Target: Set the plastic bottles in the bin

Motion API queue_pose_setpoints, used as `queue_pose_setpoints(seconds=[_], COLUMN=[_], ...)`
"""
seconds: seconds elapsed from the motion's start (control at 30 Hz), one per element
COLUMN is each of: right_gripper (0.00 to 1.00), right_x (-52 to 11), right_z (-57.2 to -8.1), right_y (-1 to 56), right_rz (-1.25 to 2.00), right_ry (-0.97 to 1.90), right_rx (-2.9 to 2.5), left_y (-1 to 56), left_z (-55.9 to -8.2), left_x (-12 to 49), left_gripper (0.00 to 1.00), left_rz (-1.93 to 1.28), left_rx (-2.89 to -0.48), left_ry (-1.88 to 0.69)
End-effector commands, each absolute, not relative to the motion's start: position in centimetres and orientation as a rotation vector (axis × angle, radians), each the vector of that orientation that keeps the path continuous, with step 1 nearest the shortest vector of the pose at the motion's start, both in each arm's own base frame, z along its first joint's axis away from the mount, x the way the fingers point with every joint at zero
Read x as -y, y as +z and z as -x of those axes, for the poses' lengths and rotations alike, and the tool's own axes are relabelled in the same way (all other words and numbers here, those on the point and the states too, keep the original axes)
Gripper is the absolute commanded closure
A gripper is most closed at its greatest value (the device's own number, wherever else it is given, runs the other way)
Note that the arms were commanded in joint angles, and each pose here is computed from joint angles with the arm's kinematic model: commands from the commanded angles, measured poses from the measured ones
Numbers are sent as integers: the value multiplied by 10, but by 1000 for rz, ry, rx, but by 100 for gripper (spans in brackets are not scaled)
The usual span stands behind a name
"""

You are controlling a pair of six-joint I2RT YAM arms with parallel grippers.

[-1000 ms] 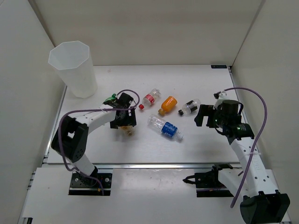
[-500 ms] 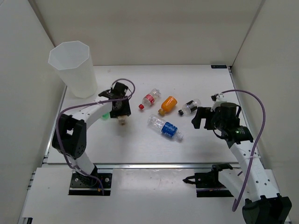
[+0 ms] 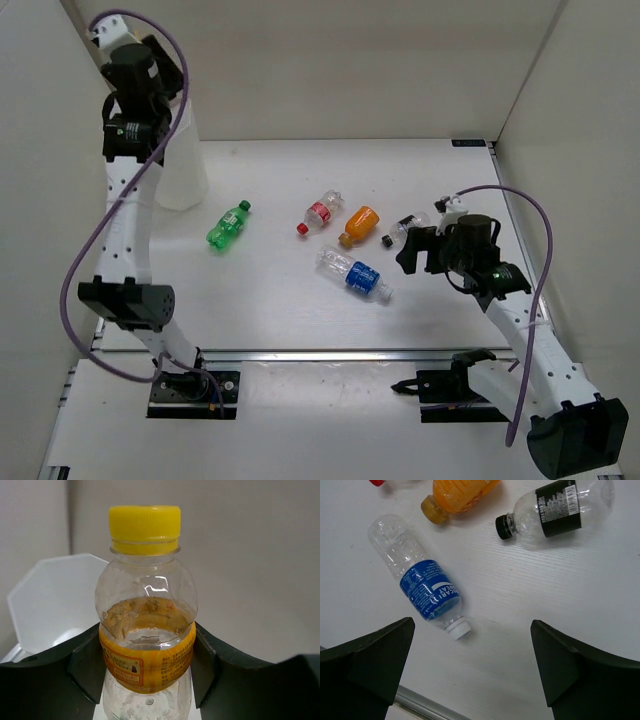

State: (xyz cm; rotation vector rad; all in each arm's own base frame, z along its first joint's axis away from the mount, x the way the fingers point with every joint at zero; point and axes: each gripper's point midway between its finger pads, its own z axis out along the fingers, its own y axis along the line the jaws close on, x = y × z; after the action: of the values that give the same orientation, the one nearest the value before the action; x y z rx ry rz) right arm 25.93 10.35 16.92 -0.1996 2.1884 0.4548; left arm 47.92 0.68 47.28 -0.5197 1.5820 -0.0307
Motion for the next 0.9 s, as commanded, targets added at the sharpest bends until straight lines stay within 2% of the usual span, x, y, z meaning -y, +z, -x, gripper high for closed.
queue_pose_setpoints(seconds=[0.0, 0.1, 0.2, 0.23, 0.3, 0.33, 0.47, 0.53, 0.63, 0.73, 0.87], right_gripper=[1, 1, 0, 1, 1, 1, 1, 1, 1, 1, 1], right_x=[-120, -132, -145, -148, -154, -154, -161, -167, -181, -189, -196], right_z=[-279, -284, -285, -286, -286, -287, -277, -269, -266, -267, -261], right_y=[203, 201, 197, 196, 191, 187, 166, 159, 149, 132, 107], right_rz=[261, 300, 365, 393, 448, 470, 632, 703, 783, 831, 932], right_ry=[475, 502, 516, 509, 506, 491, 483, 495, 530, 514, 482], right_rx=[-2067, -2072, -2082, -2085, -2102, -2114, -2163, -2160, -2145, -2191, -2240], left_y=[446, 439, 413, 406, 399, 398, 411, 431, 427, 402, 335], left_z=[-513, -517, -522, -522, -526, -528, -525, -516, -502, -479, -436], left_x=[-68, -117, -136, -142, -144, -141, -113, -80, -29, 35, 87], left_gripper=[46, 46, 40, 35, 6, 1, 1, 1, 1, 1, 2], left_rz=[680, 802, 873, 885, 881, 866, 783, 684, 561, 399, 222], left_rx=[-1563, -1470, -1470, -1479, -1493, -1506, -1539, -1551, -1641, -1768, -1958], left_ry=[127, 163, 171, 178, 167, 145, 95, 65, -5, -79, -118])
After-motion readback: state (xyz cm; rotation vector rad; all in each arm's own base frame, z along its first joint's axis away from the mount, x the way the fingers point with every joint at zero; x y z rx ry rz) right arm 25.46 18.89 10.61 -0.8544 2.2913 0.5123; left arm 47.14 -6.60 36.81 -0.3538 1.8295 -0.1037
